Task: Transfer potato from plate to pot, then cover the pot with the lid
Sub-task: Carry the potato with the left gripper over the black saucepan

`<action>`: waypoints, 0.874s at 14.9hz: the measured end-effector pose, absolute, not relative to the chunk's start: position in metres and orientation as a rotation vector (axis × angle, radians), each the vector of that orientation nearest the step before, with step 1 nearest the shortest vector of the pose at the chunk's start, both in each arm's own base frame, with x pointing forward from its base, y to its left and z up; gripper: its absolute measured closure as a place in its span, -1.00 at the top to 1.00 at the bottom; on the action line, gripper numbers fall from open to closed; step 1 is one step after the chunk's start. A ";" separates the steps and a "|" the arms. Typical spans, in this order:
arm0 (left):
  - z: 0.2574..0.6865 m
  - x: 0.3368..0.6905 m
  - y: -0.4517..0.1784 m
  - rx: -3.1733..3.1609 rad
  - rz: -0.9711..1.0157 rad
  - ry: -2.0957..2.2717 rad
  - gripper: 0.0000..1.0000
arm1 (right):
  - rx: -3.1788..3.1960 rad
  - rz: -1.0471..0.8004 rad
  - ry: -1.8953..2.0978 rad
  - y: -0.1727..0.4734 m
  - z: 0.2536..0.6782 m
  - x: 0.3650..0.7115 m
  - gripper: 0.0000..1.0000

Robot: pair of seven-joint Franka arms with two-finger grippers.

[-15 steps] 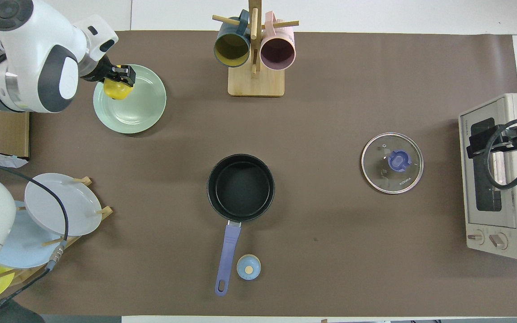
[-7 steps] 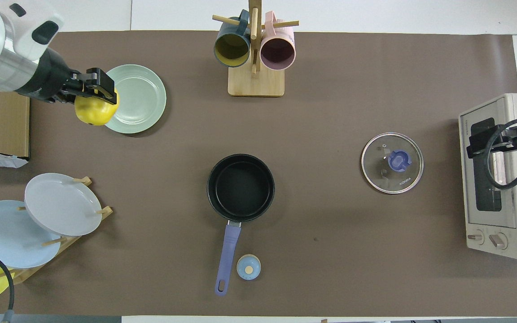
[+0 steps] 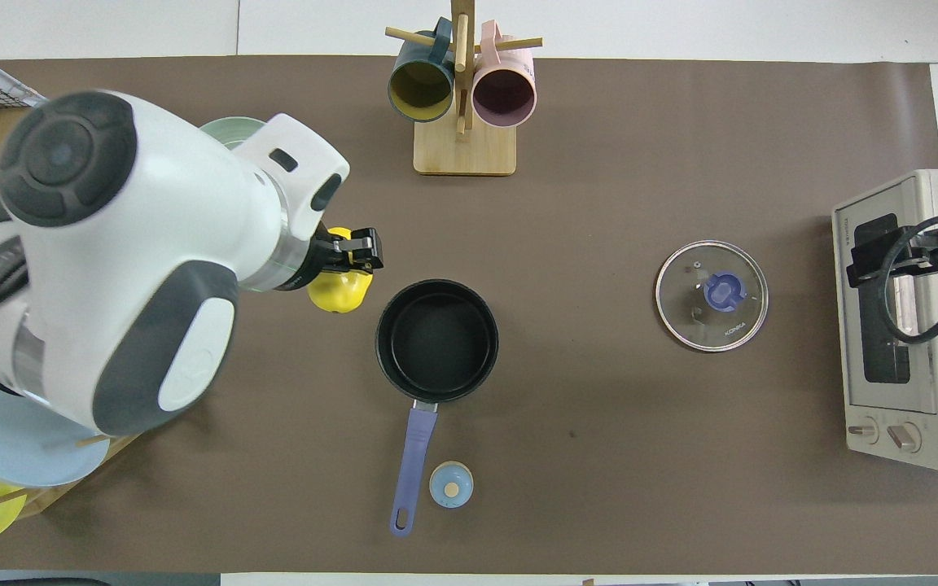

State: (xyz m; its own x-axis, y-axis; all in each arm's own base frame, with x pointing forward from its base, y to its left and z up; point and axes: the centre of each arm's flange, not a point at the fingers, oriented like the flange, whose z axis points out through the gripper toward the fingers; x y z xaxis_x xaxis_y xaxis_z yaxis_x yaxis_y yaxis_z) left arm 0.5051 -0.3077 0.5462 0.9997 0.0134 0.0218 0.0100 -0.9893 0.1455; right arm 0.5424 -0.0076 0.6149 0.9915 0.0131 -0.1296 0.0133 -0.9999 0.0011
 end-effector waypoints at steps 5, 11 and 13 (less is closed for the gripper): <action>0.474 0.470 -0.344 2.979 0.077 0.008 0.24 | 3.133 -0.204 0.021 -0.008 0.615 0.542 1.00; 0.417 0.453 -0.365 2.978 0.087 -0.006 0.24 | 3.133 -0.204 0.021 -0.008 0.615 0.542 1.00; 0.405 0.453 -0.370 2.981 0.088 -0.008 0.24 | 3.133 -0.204 0.021 -0.008 0.615 0.542 1.00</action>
State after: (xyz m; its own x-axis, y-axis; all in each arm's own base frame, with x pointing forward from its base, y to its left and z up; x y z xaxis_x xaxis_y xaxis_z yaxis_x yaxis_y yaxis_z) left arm 0.4533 -0.3697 0.4052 0.9982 -0.0009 0.0592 -0.0103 -0.9873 0.1586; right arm 0.5424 -0.0076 0.6149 0.9915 0.0131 -0.1296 0.0133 -0.9999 0.0011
